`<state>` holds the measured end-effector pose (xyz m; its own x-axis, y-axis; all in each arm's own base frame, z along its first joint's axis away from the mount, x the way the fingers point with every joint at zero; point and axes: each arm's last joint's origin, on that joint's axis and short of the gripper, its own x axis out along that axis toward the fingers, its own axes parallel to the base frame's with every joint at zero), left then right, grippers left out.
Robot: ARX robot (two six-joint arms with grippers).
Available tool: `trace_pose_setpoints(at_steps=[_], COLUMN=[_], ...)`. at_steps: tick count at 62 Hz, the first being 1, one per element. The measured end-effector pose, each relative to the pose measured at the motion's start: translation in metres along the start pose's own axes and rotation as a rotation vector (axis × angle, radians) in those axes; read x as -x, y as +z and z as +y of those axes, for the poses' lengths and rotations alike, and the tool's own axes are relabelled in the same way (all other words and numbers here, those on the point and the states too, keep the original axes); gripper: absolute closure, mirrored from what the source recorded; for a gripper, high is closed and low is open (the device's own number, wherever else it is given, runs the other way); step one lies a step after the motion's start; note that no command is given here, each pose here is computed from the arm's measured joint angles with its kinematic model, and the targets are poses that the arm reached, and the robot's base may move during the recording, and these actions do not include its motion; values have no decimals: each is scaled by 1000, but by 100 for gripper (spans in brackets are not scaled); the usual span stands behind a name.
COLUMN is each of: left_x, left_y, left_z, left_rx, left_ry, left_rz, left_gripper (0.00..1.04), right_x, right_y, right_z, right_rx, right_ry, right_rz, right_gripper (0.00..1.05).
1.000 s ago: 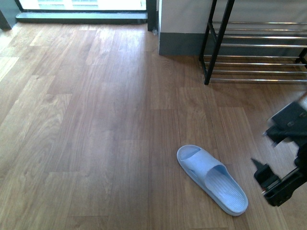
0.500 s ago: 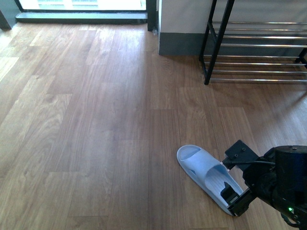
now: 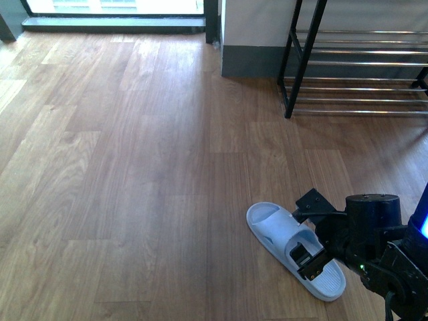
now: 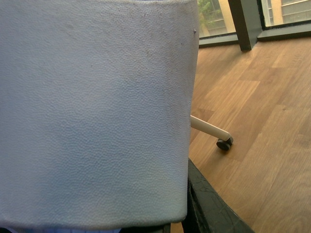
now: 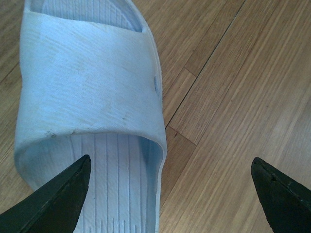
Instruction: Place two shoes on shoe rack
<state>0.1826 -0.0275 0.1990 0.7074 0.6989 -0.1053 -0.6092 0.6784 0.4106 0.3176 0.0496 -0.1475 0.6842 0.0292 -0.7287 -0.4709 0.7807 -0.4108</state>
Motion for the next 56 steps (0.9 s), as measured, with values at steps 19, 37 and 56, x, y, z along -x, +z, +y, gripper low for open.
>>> trace_pose_setpoints(at_steps=[19, 37, 56], left_x=[0, 0, 0], left_y=[0, 0, 0], left_z=[0, 0, 0], left_rx=[0, 0, 0], left_ry=[0, 0, 0], left_rz=[0, 0, 0], left_gripper=[103, 103, 103], right_x=[-23, -47, -51], right_y=[-4, 2, 10], right_z=[-1, -2, 4], right_rx=[-30, -146, -229], right_ry=[-33, -60, -52], right_rz=[15, -36, -48], right_gripper=[9, 39, 84])
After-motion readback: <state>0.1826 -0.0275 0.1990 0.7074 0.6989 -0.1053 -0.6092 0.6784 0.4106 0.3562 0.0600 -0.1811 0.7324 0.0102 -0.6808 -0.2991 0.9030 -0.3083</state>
